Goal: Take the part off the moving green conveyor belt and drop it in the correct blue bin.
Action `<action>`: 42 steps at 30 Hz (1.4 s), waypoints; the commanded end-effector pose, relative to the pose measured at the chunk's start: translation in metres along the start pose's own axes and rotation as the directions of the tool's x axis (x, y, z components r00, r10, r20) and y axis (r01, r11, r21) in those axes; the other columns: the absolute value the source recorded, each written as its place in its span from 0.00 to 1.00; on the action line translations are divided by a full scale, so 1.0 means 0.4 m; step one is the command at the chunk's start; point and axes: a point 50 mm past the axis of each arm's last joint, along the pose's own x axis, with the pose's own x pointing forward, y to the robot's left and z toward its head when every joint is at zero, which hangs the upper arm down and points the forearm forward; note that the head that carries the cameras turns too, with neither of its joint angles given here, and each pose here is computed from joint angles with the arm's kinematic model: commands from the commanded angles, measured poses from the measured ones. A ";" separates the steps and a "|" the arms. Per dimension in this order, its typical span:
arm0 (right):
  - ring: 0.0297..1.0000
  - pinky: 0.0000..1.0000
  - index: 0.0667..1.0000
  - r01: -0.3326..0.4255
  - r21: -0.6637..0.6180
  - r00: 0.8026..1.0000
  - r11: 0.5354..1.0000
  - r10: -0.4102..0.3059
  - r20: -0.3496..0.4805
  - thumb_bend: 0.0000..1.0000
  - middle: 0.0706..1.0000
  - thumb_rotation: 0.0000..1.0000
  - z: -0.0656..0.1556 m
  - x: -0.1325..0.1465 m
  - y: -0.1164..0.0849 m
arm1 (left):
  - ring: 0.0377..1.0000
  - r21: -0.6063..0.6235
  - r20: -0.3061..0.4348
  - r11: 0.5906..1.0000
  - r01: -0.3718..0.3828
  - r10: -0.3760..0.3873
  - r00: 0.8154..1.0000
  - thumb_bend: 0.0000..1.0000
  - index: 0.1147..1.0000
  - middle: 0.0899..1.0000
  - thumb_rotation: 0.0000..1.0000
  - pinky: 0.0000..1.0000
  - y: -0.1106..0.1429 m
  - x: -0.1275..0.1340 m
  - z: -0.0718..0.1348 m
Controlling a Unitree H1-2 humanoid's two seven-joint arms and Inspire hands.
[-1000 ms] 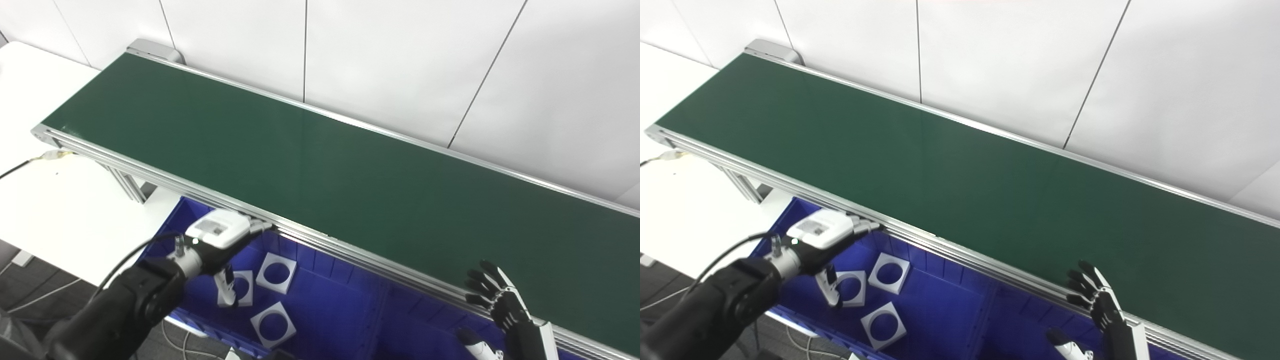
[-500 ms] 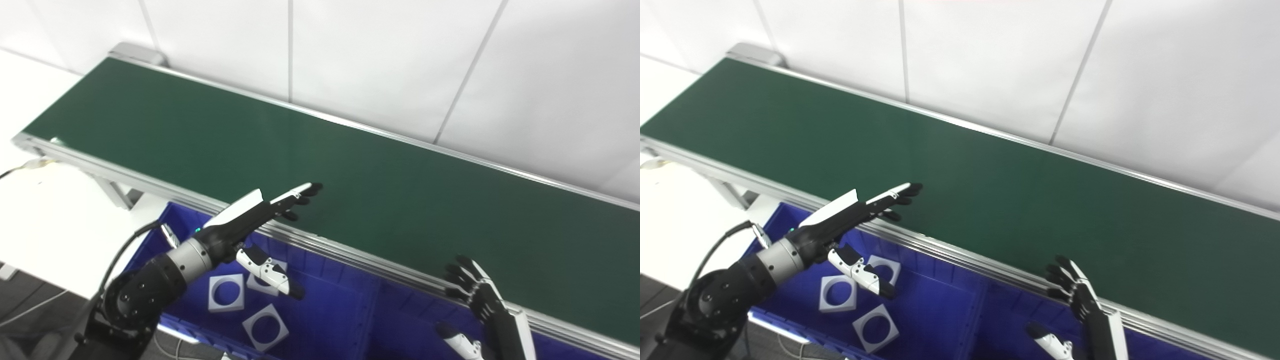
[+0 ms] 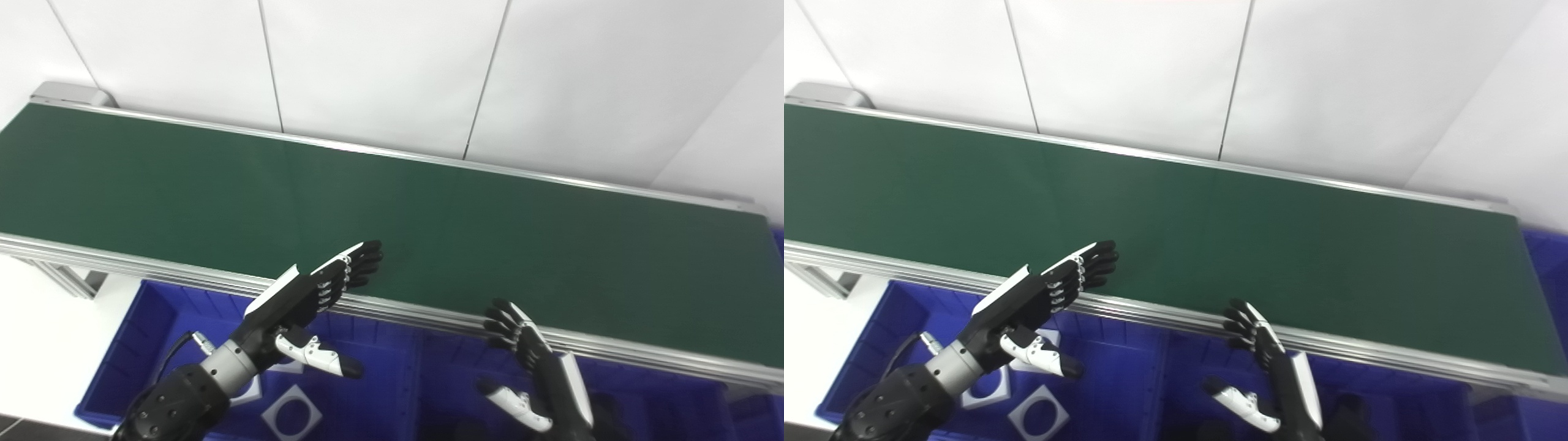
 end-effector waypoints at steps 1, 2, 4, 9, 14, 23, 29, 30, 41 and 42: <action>0.81 0.73 0.89 0.012 0.006 0.996 1.000 -0.012 0.088 0.84 0.84 0.68 0.028 0.021 0.021 | 0.94 -0.016 0.073 0.999 0.028 -0.026 0.997 1.00 0.94 0.95 0.30 0.94 -0.006 0.022 0.000; 0.82 0.73 0.89 0.012 0.008 0.996 1.000 -0.013 0.086 0.84 0.85 0.68 0.027 0.025 0.029 | 0.94 -0.030 0.069 0.999 0.037 -0.034 0.997 1.00 0.94 0.95 0.31 0.93 -0.009 0.027 -0.011; 0.82 0.74 0.90 0.013 0.009 0.997 1.000 -0.014 0.081 0.84 0.85 0.69 0.028 0.034 0.044 | 0.94 -0.058 0.063 0.997 0.054 -0.050 0.997 1.00 0.94 0.95 0.30 0.92 -0.015 0.035 -0.032; 0.83 0.74 0.91 0.018 0.005 0.997 1.000 -0.018 0.079 0.84 0.86 0.70 0.038 0.059 0.071 | 0.93 -0.108 0.056 0.991 0.080 -0.074 0.996 1.00 0.93 0.94 0.29 0.92 -0.017 0.045 -0.077; 0.82 0.74 0.90 0.023 0.001 0.997 1.000 -0.023 0.073 0.84 0.85 0.70 0.043 0.074 0.085 | 0.92 -0.125 0.047 0.988 0.086 -0.080 0.996 1.00 0.92 0.93 0.29 0.91 -0.001 0.042 -0.104; 0.82 0.74 0.90 0.028 -0.005 0.996 1.000 -0.027 0.083 0.83 0.85 0.69 0.048 0.074 0.074 | 0.91 -0.135 0.052 0.988 0.074 -0.067 0.996 1.00 0.91 0.91 0.29 0.89 0.003 0.050 -0.114; 0.82 0.74 0.89 0.035 -0.007 0.996 0.999 -0.034 0.088 0.82 0.85 0.69 0.055 0.071 0.063 | 0.90 -0.132 0.060 0.991 0.036 -0.029 0.998 1.00 0.90 0.90 0.29 0.87 -0.002 0.053 -0.118; 0.82 0.73 0.89 0.038 -0.012 0.995 0.999 -0.037 0.090 0.82 0.85 0.70 0.057 0.068 0.060 | 0.90 -0.131 0.062 0.991 0.024 -0.016 0.998 1.00 0.89 0.90 0.29 0.87 -0.003 0.052 -0.118; 0.80 0.71 0.89 0.039 -0.059 0.996 0.997 -0.034 0.079 0.75 0.85 0.73 0.076 0.033 0.032 | 0.91 -0.109 0.065 0.994 0.011 -0.003 0.998 1.00 0.89 0.91 0.30 0.90 -0.014 0.056 -0.102; 0.80 0.71 0.89 0.039 -0.061 0.997 0.997 -0.034 0.075 0.75 0.85 0.73 0.077 0.032 0.030 | 0.91 -0.108 0.065 0.994 0.010 -0.003 0.998 1.00 0.89 0.91 0.30 0.90 -0.015 0.056 -0.100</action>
